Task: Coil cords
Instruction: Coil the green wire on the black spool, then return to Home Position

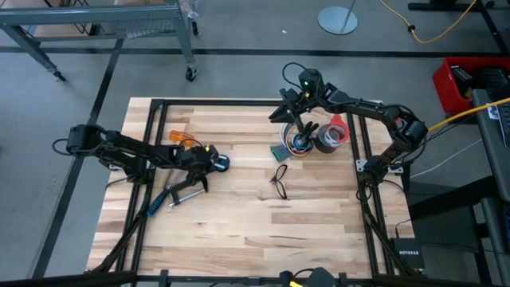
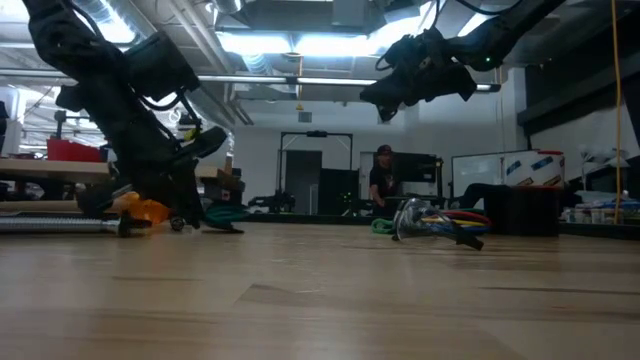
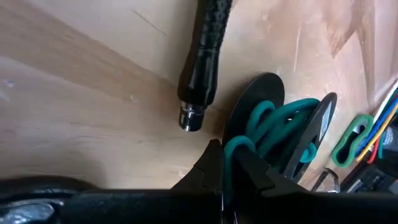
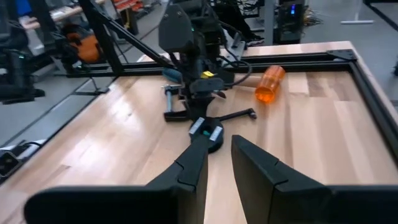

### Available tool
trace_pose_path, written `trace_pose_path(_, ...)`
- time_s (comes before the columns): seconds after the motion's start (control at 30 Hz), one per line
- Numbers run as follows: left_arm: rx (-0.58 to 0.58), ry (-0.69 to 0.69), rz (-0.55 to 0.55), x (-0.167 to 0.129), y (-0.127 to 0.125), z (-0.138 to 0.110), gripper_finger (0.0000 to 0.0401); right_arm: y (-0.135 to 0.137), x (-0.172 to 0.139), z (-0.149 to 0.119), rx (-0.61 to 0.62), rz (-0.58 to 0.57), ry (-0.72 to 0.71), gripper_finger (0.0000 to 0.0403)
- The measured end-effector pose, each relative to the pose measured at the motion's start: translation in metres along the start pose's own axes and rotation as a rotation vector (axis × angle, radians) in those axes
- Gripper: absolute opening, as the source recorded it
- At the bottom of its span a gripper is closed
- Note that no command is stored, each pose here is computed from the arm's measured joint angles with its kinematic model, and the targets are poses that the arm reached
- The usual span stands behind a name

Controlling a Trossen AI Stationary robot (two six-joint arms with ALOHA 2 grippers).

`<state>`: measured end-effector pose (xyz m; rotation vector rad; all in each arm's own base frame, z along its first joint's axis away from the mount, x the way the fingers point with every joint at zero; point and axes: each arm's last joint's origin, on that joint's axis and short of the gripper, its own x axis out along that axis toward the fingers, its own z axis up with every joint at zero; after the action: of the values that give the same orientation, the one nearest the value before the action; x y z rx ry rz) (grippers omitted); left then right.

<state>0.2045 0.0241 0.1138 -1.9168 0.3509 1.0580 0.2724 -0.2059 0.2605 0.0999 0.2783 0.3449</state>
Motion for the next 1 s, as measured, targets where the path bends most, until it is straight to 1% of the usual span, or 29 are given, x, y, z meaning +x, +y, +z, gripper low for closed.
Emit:
trace_pose_path(0.17, -0.007, -0.006, 0.003, 0.0004, -0.0014, 0.0034, 0.0001, -0.001, 0.0, -0.0003, -0.013, -0.035, 0.011, 0.0076)
trace_pose_path(0.23, 0.014, -0.009, 0.0, 0.0005, -0.002, 0.0044, 0.0006, -0.0012, 0.0, -0.0004, -0.017, -0.041, 0.013, 0.0076)
trace_pose_path(0.33, 0.055, -0.012, -0.001, 0.0008, -0.0024, 0.0056, 0.0019, -0.0012, 0.0, -0.0004, -0.017, -0.041, 0.013, 0.0076)
trace_pose_path(0.6, 0.05, -0.015, -0.004, 0.0009, -0.003, 0.0065, 0.0057, -0.0011, 0.0, -0.0005, -0.016, -0.04, 0.014, 0.0076)
trace_pose_path(0.77, 0.023, -0.02, -0.002, 0.0008, -0.0028, 0.0068, 0.0061, -0.0008, 0.0, -0.0016, -0.008, -0.038, 0.021, 0.0076)
trace_pose_path(1.0, 0.02, -0.021, -0.001, 0.0007, -0.0027, 0.0069, 0.0062, -0.0001, 0.0, -0.0039, 0.008, -0.033, 0.036, 0.0076)
